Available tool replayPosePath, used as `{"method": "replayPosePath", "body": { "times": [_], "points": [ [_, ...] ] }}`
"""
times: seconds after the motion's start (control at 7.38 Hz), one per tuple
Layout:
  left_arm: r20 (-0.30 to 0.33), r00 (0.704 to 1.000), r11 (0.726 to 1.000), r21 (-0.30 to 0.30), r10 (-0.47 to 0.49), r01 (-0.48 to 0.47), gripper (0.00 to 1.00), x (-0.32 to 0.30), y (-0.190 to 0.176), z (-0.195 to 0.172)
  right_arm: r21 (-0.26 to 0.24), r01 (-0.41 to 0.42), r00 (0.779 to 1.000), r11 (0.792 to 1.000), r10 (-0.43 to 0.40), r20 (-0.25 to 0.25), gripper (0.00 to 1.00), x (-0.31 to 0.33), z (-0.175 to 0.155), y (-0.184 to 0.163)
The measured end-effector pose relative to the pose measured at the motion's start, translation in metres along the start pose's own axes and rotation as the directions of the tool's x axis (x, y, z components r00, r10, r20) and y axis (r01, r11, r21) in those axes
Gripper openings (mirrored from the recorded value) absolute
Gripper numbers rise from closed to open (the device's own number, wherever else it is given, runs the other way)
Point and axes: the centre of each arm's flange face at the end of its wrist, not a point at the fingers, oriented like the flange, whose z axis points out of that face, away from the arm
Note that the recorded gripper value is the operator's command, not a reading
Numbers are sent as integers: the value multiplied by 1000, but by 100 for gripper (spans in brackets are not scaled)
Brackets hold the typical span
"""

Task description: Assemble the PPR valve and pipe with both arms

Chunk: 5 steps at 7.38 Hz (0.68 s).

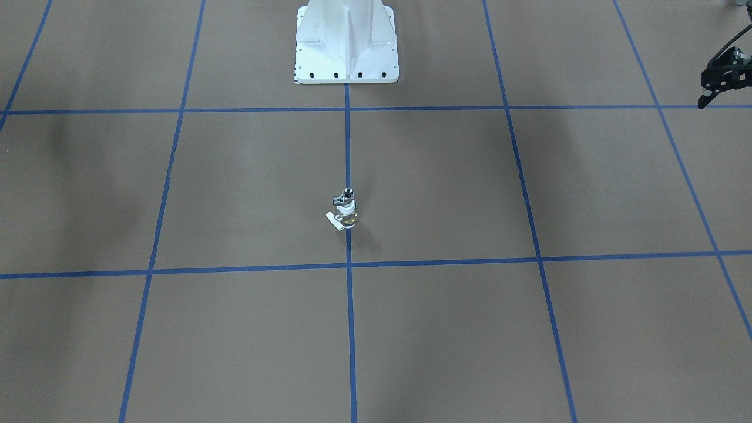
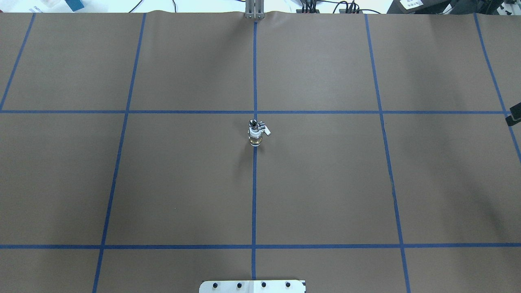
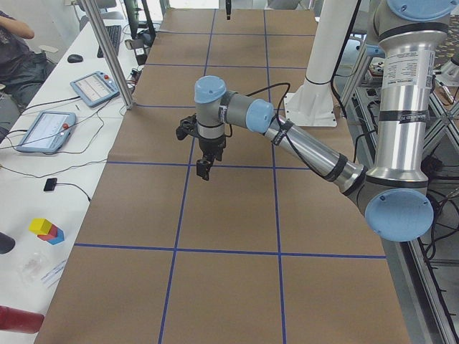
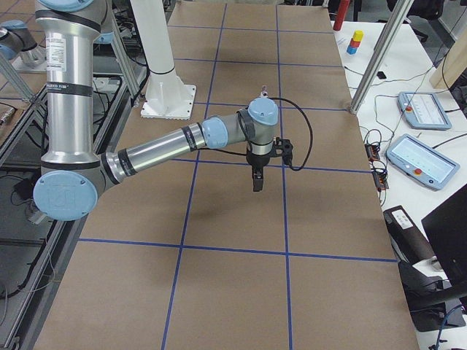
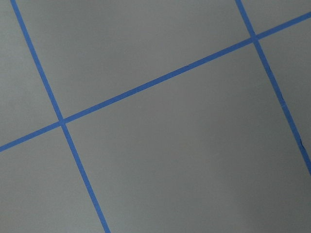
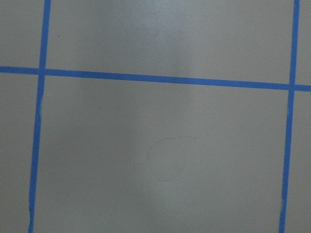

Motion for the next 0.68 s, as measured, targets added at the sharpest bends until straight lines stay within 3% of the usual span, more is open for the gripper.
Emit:
{"method": "replayPosePath", "body": {
  "times": [0.41, 0.68],
  "points": [
    [-16, 998, 998, -17, -54, 54, 99, -29, 4, 9, -3, 19, 1000, 1000, -19, -4, 100, 56, -1, 14],
    [-67, 982, 984, -24, -175, 174, 99, -78, 17, 14, -8, 9, 1000, 1000, -9, -2, 100, 64, 1, 18]
  ]
}}
